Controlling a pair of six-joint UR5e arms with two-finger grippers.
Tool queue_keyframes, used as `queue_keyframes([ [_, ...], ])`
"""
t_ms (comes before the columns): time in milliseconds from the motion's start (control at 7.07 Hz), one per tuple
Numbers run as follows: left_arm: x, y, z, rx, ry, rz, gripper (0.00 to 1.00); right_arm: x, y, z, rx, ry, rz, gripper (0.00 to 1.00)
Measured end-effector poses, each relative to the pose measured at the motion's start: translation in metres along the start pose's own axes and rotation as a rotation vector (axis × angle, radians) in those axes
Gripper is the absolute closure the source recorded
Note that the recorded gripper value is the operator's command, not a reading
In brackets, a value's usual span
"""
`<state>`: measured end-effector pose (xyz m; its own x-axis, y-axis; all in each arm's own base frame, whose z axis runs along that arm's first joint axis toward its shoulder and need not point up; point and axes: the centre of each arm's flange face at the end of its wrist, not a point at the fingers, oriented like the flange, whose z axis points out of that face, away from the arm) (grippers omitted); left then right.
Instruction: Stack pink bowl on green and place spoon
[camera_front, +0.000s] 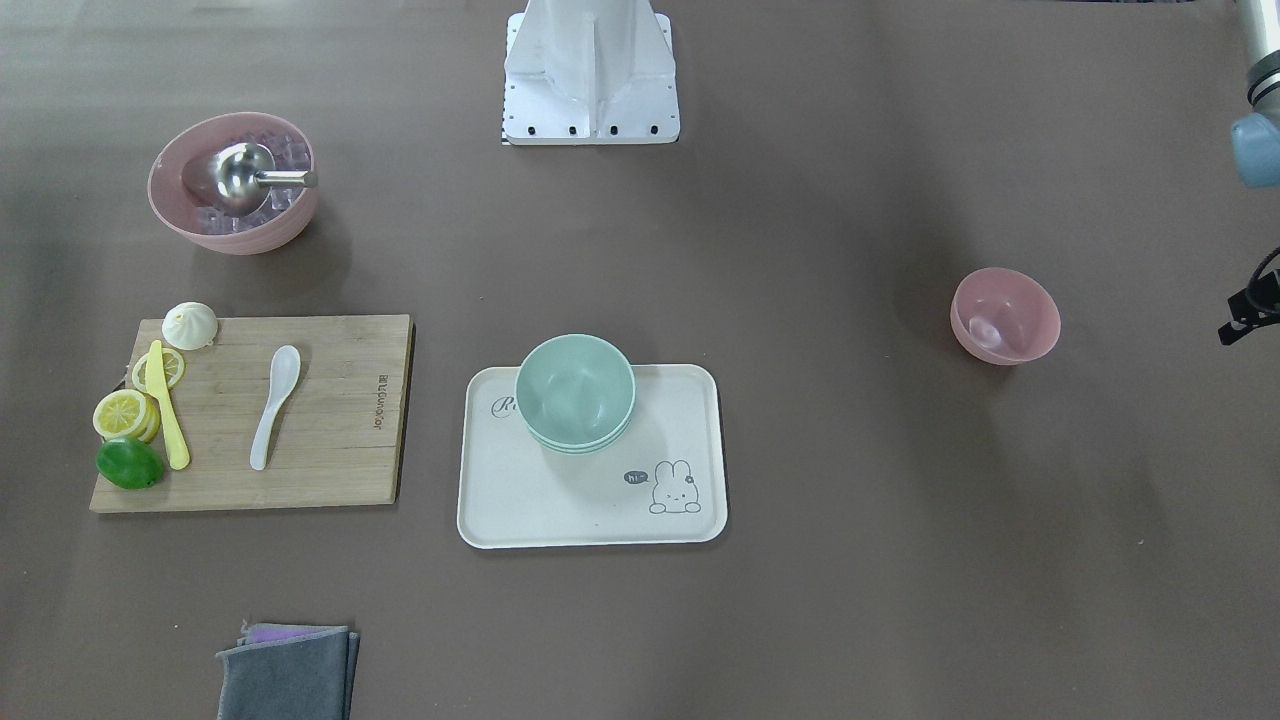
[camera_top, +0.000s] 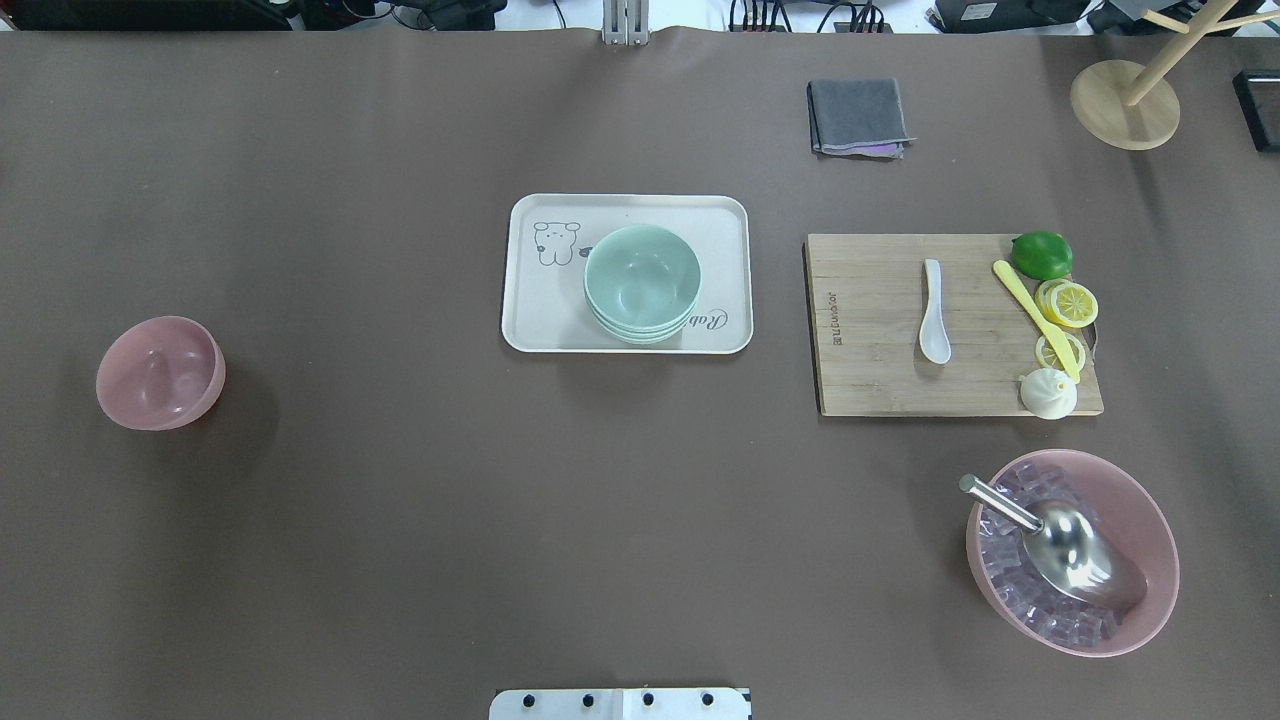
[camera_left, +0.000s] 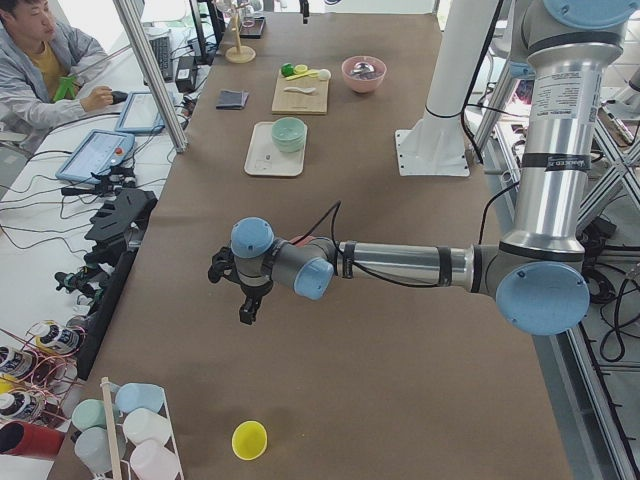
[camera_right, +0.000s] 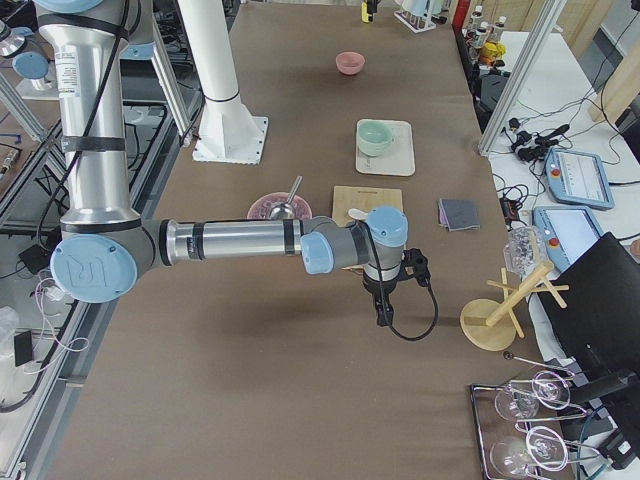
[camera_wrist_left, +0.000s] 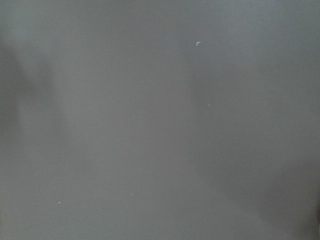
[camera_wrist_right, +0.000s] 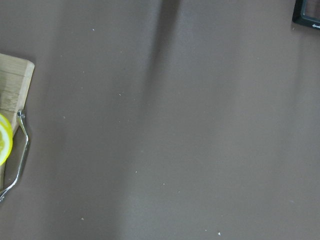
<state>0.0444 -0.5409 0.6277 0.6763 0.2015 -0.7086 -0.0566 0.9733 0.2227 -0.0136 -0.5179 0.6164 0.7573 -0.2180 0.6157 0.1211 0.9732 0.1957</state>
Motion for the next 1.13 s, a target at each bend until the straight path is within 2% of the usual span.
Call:
queue_keyframes([
  [566, 0.001, -0.002, -0.001, 0.004, 0.003, -0.07, 0.02, -0.003, 0.001, -0.004, 0.005, 0.005, -0.004, 0.0],
  [1131, 0.018, -0.01, -0.004, -0.041, 0.128, -0.191, 0.02, -0.006, -0.003, -0.007, 0.01, 0.002, -0.011, 0.0],
])
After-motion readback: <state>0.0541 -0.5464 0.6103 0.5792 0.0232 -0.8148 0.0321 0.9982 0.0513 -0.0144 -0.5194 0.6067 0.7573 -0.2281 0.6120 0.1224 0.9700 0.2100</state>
